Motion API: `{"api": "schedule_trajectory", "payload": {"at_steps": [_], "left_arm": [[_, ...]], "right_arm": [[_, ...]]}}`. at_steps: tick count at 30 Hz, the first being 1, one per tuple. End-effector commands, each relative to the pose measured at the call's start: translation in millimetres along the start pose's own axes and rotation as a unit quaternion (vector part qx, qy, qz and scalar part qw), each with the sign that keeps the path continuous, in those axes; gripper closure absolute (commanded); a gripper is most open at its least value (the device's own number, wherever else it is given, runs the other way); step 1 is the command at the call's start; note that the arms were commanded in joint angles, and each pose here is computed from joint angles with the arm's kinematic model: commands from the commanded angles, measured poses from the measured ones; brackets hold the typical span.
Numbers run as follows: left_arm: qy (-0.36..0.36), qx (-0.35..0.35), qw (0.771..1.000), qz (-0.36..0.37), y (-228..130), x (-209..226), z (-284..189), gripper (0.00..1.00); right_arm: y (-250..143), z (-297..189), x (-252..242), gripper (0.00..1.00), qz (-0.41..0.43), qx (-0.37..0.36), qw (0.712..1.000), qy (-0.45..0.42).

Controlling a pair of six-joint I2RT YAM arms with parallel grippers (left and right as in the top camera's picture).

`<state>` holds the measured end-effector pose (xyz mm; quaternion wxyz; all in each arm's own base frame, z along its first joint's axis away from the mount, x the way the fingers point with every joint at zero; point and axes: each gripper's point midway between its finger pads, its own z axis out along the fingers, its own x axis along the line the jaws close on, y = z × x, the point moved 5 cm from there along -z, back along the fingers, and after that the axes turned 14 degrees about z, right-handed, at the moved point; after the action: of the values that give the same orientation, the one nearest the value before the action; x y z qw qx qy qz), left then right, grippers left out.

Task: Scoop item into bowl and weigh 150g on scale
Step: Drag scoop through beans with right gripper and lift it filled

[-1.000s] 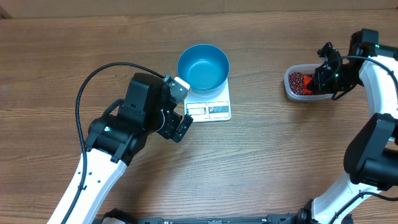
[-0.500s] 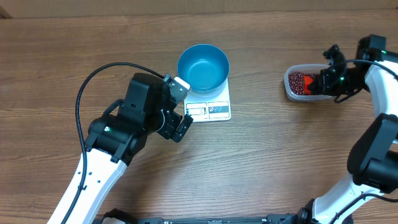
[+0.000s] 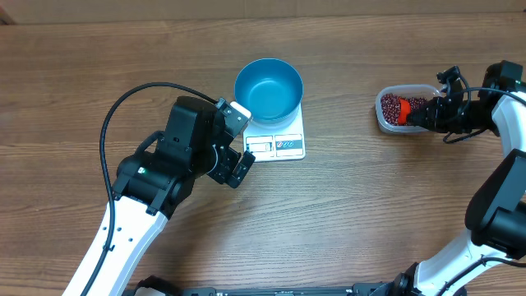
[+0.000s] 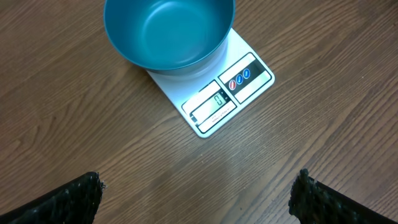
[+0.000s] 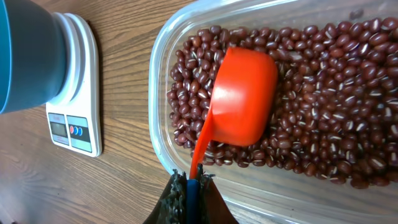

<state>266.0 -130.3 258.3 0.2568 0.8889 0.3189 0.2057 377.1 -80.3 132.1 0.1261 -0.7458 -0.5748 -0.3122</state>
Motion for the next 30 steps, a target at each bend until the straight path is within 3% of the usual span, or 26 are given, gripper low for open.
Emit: {"api": "schedule_trajectory", "payload": {"at_steps": [1,30], "left_arm": [[0.001,-0.02,1.0,0.007,8.0,2.4,-8.3,0.0],[0.001,-0.02,1.0,0.007,8.1,2.4,-8.3,0.0]], "right_arm": [[-6.7,1.6,4.1,0.96,-0.001,0.003,1.0,0.021],[-2.9,-43.2,-20.0,0.96,0.101,-0.063,0.984,0.134]]}}
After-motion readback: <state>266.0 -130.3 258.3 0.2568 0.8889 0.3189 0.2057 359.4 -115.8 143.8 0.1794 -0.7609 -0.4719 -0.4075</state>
